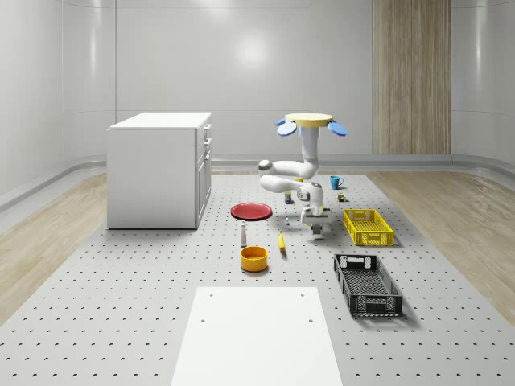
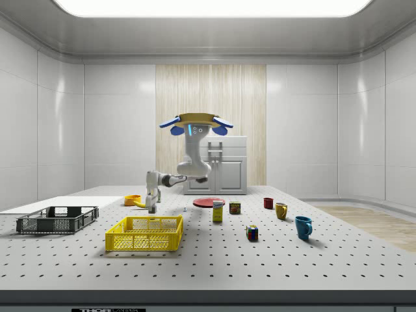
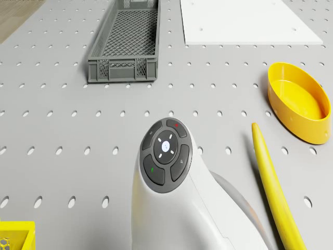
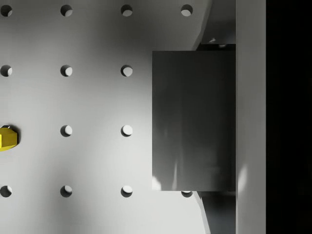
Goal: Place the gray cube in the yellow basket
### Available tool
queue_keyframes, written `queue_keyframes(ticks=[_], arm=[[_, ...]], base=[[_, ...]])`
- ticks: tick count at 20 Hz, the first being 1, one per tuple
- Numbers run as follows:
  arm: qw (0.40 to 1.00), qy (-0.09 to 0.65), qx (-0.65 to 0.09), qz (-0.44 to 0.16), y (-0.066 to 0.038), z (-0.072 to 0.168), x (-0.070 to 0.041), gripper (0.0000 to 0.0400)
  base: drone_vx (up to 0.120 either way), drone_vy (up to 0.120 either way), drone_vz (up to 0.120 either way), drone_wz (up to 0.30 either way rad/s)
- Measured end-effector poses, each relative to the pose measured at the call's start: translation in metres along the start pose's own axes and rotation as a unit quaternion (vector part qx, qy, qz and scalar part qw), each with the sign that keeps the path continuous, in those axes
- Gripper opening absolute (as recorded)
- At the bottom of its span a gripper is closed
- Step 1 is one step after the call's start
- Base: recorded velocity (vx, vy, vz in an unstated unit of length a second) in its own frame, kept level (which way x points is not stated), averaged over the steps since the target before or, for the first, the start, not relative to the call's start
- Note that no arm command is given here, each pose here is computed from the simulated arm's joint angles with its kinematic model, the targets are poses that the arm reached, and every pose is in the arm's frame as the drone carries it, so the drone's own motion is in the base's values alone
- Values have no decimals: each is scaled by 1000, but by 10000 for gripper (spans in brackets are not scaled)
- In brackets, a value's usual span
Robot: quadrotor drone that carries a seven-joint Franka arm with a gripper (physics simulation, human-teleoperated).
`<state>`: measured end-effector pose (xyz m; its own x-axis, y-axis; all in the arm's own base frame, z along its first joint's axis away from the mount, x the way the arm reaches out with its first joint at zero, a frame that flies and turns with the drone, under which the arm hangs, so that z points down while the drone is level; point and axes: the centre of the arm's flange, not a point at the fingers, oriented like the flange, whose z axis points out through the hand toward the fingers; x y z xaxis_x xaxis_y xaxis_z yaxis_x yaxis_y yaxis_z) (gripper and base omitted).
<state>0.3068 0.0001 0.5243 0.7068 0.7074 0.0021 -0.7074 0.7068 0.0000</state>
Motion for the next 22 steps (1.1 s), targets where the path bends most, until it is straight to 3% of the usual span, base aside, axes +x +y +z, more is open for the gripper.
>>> queue_keyframes(ticks=[9,17,22], arm=[[1000,0,0,0,0,-13,0,250],[1000,0,0,0,0,-15,0,250],[1000,0,0,0,0,-16,0,250]], base=[[-102,84,120,0],[0,120,115,0],[0,120,0,0]])
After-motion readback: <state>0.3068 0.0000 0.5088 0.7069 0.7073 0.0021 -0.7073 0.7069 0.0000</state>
